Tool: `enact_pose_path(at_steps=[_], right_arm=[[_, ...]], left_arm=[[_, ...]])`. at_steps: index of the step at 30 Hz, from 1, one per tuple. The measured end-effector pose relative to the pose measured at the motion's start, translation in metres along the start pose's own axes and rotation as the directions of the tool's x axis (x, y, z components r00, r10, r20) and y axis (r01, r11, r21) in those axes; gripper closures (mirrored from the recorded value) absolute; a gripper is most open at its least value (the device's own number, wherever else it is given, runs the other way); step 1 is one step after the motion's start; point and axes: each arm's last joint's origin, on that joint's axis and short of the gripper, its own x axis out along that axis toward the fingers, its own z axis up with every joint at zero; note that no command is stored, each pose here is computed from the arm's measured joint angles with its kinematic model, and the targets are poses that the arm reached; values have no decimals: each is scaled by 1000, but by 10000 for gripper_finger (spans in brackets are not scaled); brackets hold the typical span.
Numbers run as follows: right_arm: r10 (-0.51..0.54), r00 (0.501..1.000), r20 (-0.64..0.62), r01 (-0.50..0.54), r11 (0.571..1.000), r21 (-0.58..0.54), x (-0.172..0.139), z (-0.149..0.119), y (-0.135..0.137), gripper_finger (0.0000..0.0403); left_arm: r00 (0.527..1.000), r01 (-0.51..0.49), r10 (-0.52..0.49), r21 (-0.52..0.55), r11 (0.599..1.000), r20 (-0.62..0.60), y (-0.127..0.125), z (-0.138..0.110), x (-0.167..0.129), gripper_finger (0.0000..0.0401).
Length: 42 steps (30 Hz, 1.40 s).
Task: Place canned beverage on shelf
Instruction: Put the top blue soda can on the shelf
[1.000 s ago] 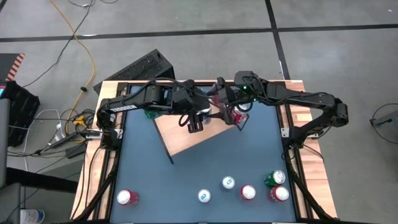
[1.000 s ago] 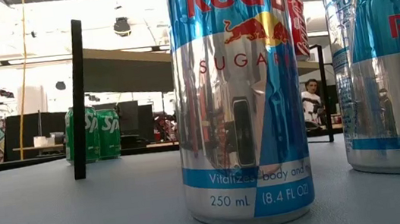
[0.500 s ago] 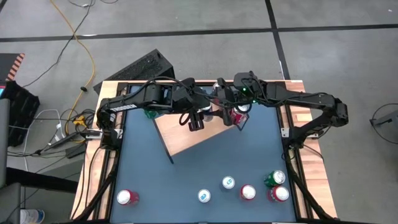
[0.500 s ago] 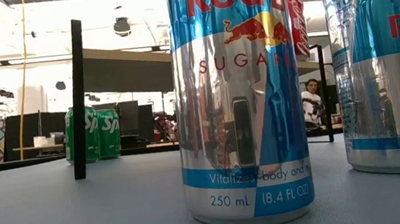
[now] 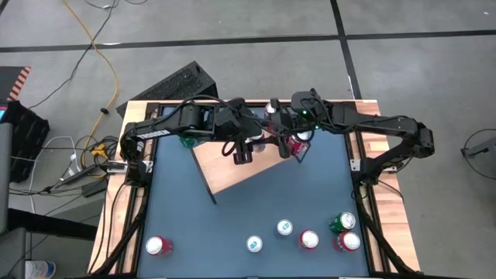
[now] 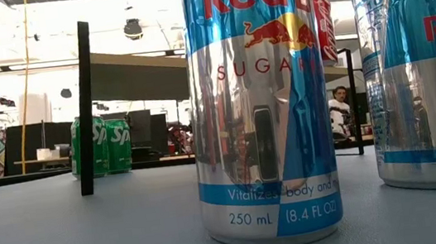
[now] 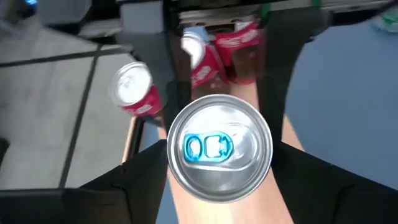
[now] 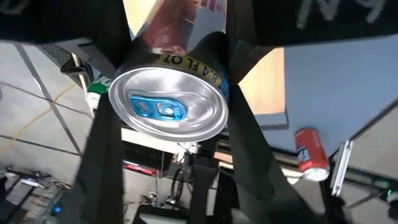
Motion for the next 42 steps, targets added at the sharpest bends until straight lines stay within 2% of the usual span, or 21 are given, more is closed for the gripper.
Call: enact_pose_path(at_steps=[3,7,14,21,26,32,37,42], right_arm=[[5,1000,-5,-5,1000,-6,0,-1,1,235],[-10,999,-34,10,1000,-11,0,-3,0,235],[-59,998,-17,60,998,3,-3,-5,-14,235],[-26,997,78,20,996,82,-15,-10,-46,235],[32,985,171,-51,993,108,-18,-18,-58,235],[93,977,194,-112,990,89,-16,-13,-49,235],[117,975,189,-132,989,70,-16,-11,-42,235],[108,974,201,-119,992,48,-30,-5,-39,235]], left_arm=[[999,34,-34,18,999,0,0,-1,-3,115],[1000,28,-28,-4,1000,-11,4,-5,-15,95],[1000,-3,5,-80,997,31,13,-7,-40,94],[998,-12,20,-116,993,61,20,-9,-57,94],[998,-12,19,-117,993,60,19,-10,-56,94],[996,21,-18,-32,999,87,15,-8,-39,94],[989,112,-107,-36,993,106,15,-8,-29,94],[990,89,-84,-36,995,109,17,-9,-33,94]])
